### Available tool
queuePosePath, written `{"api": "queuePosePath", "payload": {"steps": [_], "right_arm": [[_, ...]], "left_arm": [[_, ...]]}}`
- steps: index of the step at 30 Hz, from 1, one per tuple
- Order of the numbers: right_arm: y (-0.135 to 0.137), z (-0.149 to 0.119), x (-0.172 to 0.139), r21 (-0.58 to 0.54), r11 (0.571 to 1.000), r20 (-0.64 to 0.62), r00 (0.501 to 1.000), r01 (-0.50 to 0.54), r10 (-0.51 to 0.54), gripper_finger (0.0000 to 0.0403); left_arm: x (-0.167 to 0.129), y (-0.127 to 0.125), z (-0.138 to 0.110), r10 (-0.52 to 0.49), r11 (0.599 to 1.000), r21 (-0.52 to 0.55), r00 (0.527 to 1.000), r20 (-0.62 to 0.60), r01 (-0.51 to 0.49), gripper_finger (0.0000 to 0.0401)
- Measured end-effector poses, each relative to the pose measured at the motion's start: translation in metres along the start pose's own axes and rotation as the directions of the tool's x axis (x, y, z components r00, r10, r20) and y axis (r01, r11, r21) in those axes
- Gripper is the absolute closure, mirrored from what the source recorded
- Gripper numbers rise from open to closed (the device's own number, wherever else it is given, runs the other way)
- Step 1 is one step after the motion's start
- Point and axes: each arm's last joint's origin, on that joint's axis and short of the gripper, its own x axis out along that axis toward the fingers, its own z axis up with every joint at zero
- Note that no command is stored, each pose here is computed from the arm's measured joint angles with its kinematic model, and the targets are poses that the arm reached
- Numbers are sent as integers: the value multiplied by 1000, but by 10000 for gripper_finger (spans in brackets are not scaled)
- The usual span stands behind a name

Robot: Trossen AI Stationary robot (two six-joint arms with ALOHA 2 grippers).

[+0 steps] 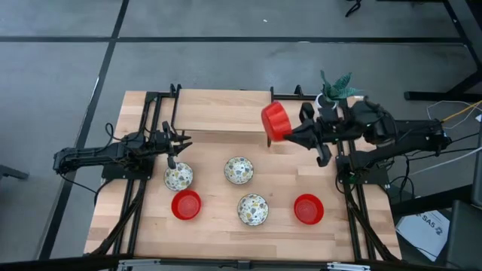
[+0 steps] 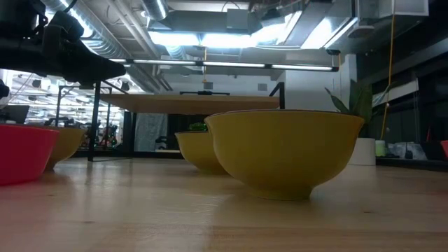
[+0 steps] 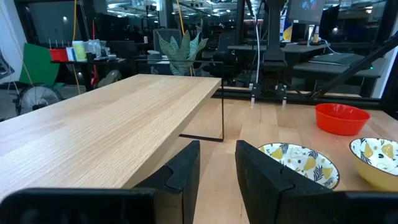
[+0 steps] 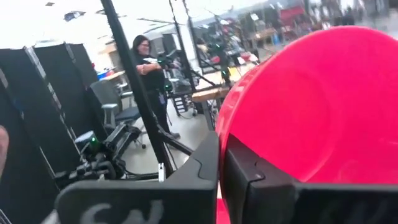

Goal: Pick & Place Mini bowls
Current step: Put the top red bowl on the shelf

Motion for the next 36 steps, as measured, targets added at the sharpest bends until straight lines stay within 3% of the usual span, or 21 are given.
{"api": "queuePosePath", "payload": {"steps": [4, 8, 12, 21, 30, 36], "right_arm": [[2, 9, 3, -149, 989, -31, 1000, 1, -5, 395], [0, 11, 13, -242, 968, -123, 987, 70, -102, 394], [-3, 14, 29, -325, 939, -244, 949, 113, -198, 394], [-3, 37, 60, -481, 867, -344, 880, 133, -326, 393], [-5, 51, 75, -614, 767, -364, 796, 185, -483, 393], [-9, 52, 79, -728, 652, -316, 740, 212, -594, 393]], "left_arm": [[0, 0, 0, 0, 1000, 0, 1000, 0, 0, 303], [0, 0, 0, 0, 1000, 0, 1000, 0, 0, 303], [0, 0, 0, 0, 1000, 0, 1000, 0, 0, 303], [0, 0, 0, 0, 1000, 0, 1000, 0, 0, 303], [0, 0, 0, 0, 1000, 0, 1000, 0, 0, 303], [0, 0, 0, 0, 1000, 0, 1000, 0, 0, 303]]}}
